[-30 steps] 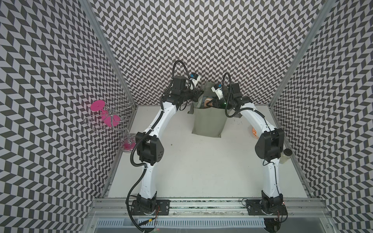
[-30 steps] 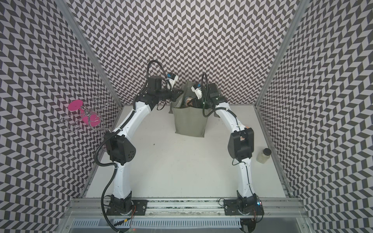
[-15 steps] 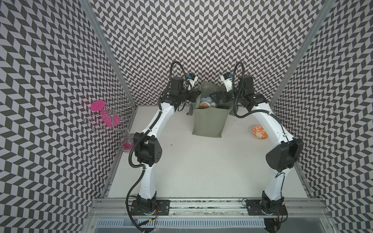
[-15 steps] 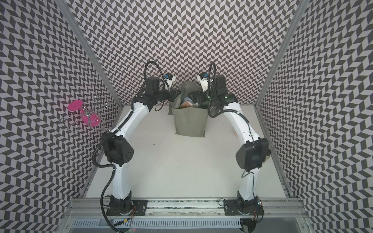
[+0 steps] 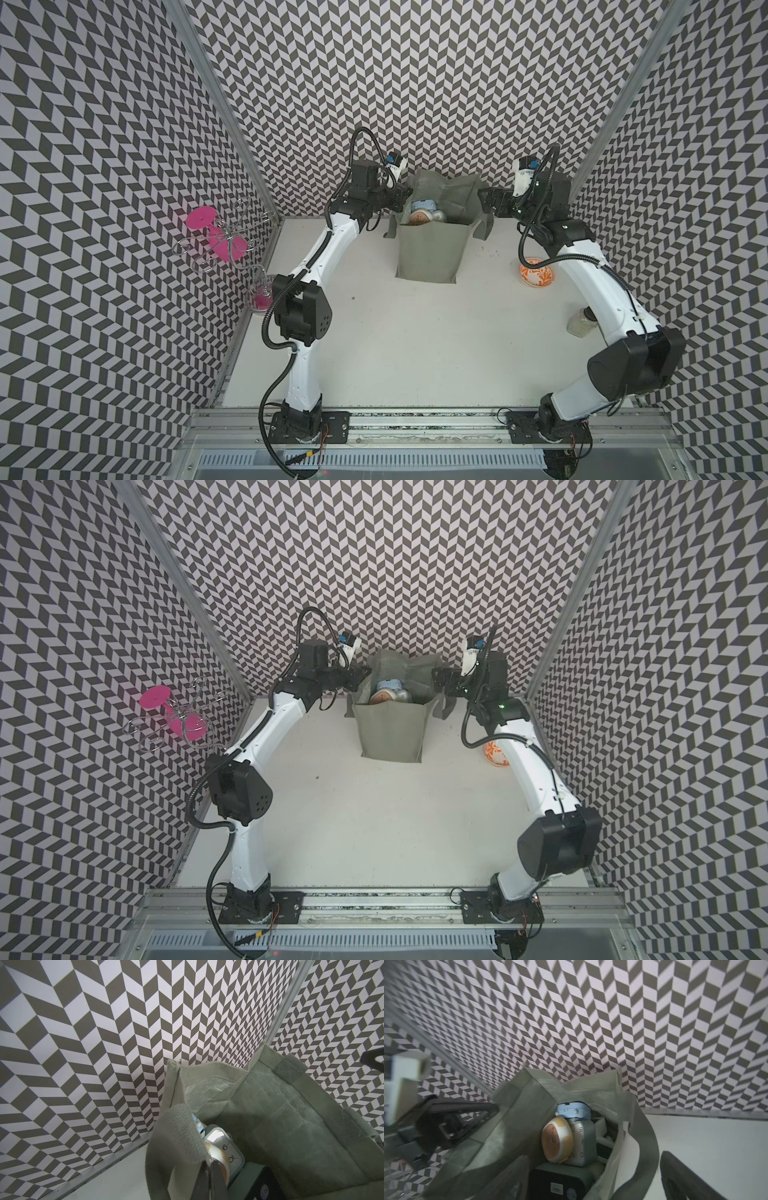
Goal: Put the alarm clock into the canvas bag
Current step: Adjust the canvas bag at the center of the board.
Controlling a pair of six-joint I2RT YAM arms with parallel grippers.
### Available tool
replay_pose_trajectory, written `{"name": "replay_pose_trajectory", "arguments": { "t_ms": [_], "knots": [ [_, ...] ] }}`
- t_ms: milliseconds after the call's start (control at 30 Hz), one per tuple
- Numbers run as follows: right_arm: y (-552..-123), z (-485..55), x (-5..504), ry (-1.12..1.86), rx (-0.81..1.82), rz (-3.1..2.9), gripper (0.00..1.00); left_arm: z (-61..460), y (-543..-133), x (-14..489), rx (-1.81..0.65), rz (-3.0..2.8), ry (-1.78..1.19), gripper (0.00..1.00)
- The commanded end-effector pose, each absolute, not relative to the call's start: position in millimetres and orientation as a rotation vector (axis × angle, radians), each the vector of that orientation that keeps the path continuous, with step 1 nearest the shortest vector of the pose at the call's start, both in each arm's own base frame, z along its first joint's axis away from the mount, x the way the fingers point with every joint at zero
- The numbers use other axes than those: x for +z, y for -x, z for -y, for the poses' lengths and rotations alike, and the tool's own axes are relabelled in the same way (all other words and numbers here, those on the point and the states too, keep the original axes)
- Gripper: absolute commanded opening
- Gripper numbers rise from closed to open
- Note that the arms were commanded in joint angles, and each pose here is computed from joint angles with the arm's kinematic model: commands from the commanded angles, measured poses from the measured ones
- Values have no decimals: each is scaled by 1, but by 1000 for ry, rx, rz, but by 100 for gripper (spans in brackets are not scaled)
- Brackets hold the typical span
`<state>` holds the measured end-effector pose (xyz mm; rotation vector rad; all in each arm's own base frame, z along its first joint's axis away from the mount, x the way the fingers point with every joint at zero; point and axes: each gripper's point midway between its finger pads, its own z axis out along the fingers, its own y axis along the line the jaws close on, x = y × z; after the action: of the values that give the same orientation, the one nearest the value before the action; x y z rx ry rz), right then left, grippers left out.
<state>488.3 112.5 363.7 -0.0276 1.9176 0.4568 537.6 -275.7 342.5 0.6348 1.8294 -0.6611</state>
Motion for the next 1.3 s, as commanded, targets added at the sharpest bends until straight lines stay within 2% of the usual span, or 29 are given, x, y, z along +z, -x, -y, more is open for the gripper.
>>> {"name": "replay_pose_trajectory", "arguments": {
  "t_ms": [0,133,300,433,600,800,967,1067,1267],
  "knots": [
    [-504,-109,361,-21,487,-1898,91,279,-517,418,-624,-1615,-675,0],
    [-522,-119,337,2,525,-1958,80,277,-519,417,-606,-1620,-667,0],
    [-541,-127,313,27,548,-2021,61,276,-519,419,-591,-1616,-668,0],
    [-545,-132,317,52,562,-2014,29,275,-521,417,-563,-1623,-660,0],
    [-542,-133,356,85,564,-1942,1,262,-533,416,-503,-1658,-582,0],
    [-523,-127,431,92,552,-1784,0,241,-533,446,-568,-1621,-513,0],
    [-514,-122,463,83,528,-1722,0,247,-519,466,-641,-1572,-540,0],
    [-519,-116,455,66,497,-1742,0,254,-520,454,-688,-1597,-552,0],
    [-538,-102,404,51,488,-1852,0,269,-529,429,-709,-1638,-559,0]
  ]
}}
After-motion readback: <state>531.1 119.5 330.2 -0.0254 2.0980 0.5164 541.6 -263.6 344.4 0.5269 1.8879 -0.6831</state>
